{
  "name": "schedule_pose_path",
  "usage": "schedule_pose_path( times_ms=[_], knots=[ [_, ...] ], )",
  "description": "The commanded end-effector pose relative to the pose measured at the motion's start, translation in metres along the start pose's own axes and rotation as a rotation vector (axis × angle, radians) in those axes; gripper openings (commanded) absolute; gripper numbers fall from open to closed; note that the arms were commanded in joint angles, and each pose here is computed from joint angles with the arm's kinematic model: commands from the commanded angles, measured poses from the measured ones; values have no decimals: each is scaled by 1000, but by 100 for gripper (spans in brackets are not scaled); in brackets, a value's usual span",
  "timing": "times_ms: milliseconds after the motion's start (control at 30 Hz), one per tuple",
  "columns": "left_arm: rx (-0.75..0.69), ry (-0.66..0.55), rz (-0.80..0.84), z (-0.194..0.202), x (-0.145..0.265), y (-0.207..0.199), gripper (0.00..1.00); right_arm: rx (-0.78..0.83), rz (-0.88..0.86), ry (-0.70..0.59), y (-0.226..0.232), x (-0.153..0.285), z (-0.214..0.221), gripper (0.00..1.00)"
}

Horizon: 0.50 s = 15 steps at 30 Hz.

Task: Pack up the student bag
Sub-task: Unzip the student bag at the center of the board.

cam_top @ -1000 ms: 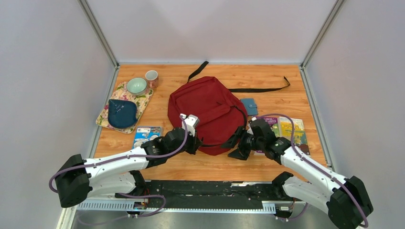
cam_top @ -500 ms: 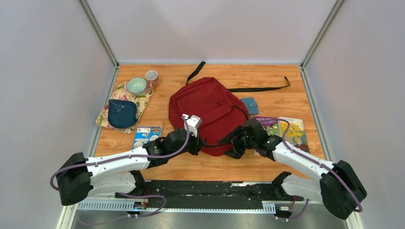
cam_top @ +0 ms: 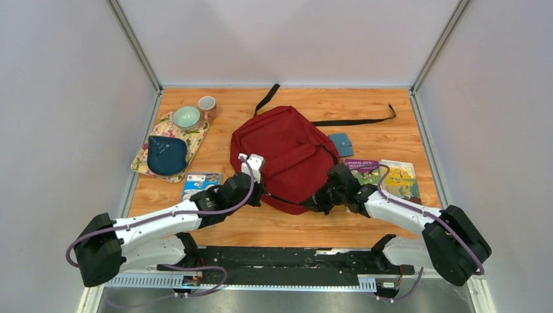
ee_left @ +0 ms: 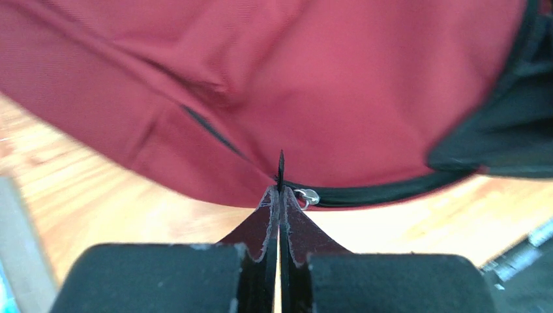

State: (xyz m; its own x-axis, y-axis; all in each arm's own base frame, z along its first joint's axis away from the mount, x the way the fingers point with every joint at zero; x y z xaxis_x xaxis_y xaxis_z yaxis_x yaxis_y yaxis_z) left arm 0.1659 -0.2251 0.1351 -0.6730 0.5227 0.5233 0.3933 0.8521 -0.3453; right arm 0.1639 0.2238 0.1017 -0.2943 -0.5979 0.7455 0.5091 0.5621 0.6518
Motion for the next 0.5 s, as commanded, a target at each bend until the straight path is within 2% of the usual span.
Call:
schedule_pose_path(
  times_ms=[0,167,333,467],
  knots=[
    [-15,-56,-168,-12,6,48,0,70,33,-16,-14,2,3,0],
    [6,-70,-233,-22,5,73,0,117,37,-3,-15,1,10,0],
    [11,-53,-182,-26,1,66,0,181,-8,27,1,-1,15,0],
    [14,-57,-172,-31,0,62,0,315,-66,39,27,3,29,0]
  ],
)
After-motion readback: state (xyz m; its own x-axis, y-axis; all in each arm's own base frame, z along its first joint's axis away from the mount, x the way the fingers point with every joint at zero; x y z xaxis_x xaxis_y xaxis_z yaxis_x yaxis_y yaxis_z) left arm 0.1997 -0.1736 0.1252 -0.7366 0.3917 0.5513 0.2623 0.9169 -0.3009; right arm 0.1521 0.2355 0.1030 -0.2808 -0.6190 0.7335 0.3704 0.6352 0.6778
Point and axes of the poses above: each gripper's point midway between its finger pads, its own x axis back along the fingers, its own y axis along the line the jaws close on, z = x × y, the point moved 5 cm from there along x, back along the fingers, and after that the axes turned 9 degrees about x, right-handed, at the moved point
